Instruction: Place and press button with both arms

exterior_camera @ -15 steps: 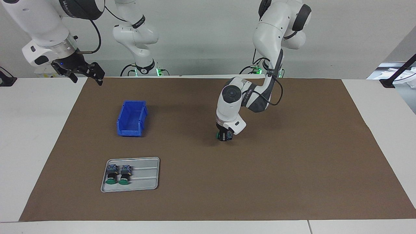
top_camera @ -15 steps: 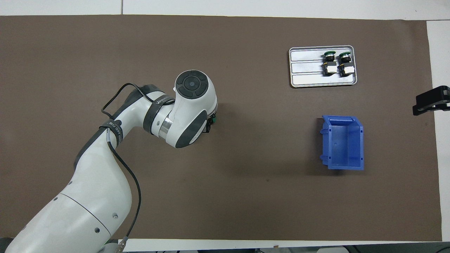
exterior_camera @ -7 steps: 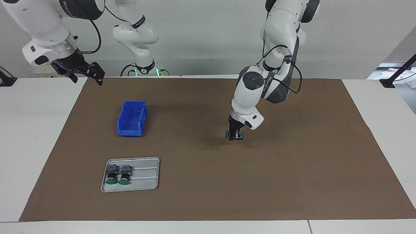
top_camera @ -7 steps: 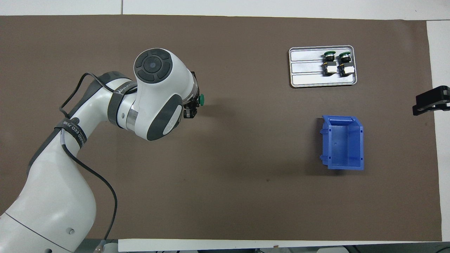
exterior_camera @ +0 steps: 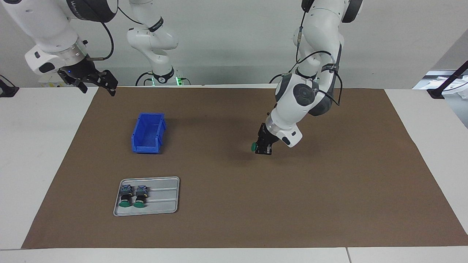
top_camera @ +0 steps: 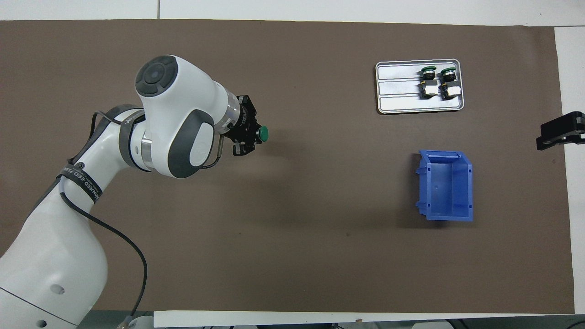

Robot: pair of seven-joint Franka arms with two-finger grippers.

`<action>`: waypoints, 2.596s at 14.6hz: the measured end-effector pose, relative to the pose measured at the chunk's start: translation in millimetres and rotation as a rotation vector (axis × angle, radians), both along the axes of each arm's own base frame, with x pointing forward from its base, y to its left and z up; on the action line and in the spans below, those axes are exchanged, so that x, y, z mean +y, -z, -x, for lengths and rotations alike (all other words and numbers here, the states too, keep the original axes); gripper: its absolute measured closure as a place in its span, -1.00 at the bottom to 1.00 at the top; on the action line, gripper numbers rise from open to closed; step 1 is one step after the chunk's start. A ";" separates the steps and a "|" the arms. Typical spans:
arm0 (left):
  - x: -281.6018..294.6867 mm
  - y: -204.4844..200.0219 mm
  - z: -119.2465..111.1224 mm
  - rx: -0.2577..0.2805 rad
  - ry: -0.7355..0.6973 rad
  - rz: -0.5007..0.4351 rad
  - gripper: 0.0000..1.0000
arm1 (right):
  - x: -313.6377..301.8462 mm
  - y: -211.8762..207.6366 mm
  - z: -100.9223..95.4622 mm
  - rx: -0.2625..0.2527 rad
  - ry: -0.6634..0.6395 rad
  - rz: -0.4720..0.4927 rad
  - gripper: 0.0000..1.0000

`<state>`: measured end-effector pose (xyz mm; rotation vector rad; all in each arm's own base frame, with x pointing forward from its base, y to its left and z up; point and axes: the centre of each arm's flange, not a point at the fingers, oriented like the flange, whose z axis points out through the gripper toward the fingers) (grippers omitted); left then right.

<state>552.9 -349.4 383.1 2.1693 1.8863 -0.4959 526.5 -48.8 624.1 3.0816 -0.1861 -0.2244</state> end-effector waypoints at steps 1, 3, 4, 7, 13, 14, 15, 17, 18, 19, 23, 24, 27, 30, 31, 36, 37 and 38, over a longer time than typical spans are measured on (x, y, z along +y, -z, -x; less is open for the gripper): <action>7.4 1.8 -3.3 0.009 0.011 0.055 0.34 | 0.0 0.0 0.0 0.000 0.000 0.000 -0.98; 15.8 8.6 -2.6 0.022 0.038 0.145 0.34 | 0.0 0.0 0.0 0.000 0.000 0.000 -0.98; 19.6 11.6 -1.0 0.027 0.044 0.188 0.34 | 0.0 0.0 0.0 0.000 0.000 0.000 -0.98; 37.2 19.7 0.3 0.029 0.050 0.270 0.34 | 0.0 0.0 0.0 0.000 0.000 0.000 -0.98; 67.1 35.9 -5.8 0.025 0.070 0.442 0.34 | 0.0 0.0 0.0 0.000 0.000 0.000 -0.98; 71.0 39.8 -5.1 0.021 0.068 0.488 0.34 | 0.0 0.0 0.0 0.000 0.000 0.000 -0.98; 74.8 45.6 -3.3 0.019 0.062 0.525 0.34 | 0.0 0.0 0.0 0.000 0.000 0.000 -0.98; 82.3 59.8 2.1 0.029 0.021 0.586 0.34 | 0.0 0.0 0.0 0.000 0.000 0.000 -0.98; 85.1 65.4 4.7 0.030 0.011 0.605 0.34 | 0.0 0.0 0.0 0.000 0.000 0.000 -0.98; 87.2 71.6 8.5 0.034 0.010 0.615 0.34 | 0.0 0.0 0.0 0.000 0.000 0.000 -0.98; 121.8 88.9 12.6 0.037 -0.007 0.683 0.34 | 0.0 0.0 0.0 0.000 0.000 0.000 -0.98; 131.7 90.3 11.3 0.038 -0.014 0.694 0.34 | 0.0 0.0 0.0 0.000 0.000 0.000 -0.98; 143.1 104.0 18.7 0.013 -0.047 0.762 0.34 | 0.0 0.0 0.0 0.000 0.000 0.000 -0.98; 144.5 120.0 32.7 -0.001 -0.087 0.826 0.34 | 0.0 0.0 0.0 0.000 0.000 0.000 -0.98; 144.3 124.1 38.0 0.003 -0.092 0.851 0.34 | 0.0 0.0 0.0 0.000 0.000 0.000 -0.98; 143.5 127.0 45.4 0.022 -0.093 0.901 0.34 | 0.0 0.0 0.0 0.000 0.000 0.000 -0.98; 139.9 127.1 46.7 0.024 -0.094 0.904 0.34 | 0.0 0.0 0.0 0.000 0.000 0.000 -0.98; 134.1 127.5 49.0 0.026 -0.092 0.905 0.34 | 0.0 0.0 0.0 0.000 0.000 0.000 -0.98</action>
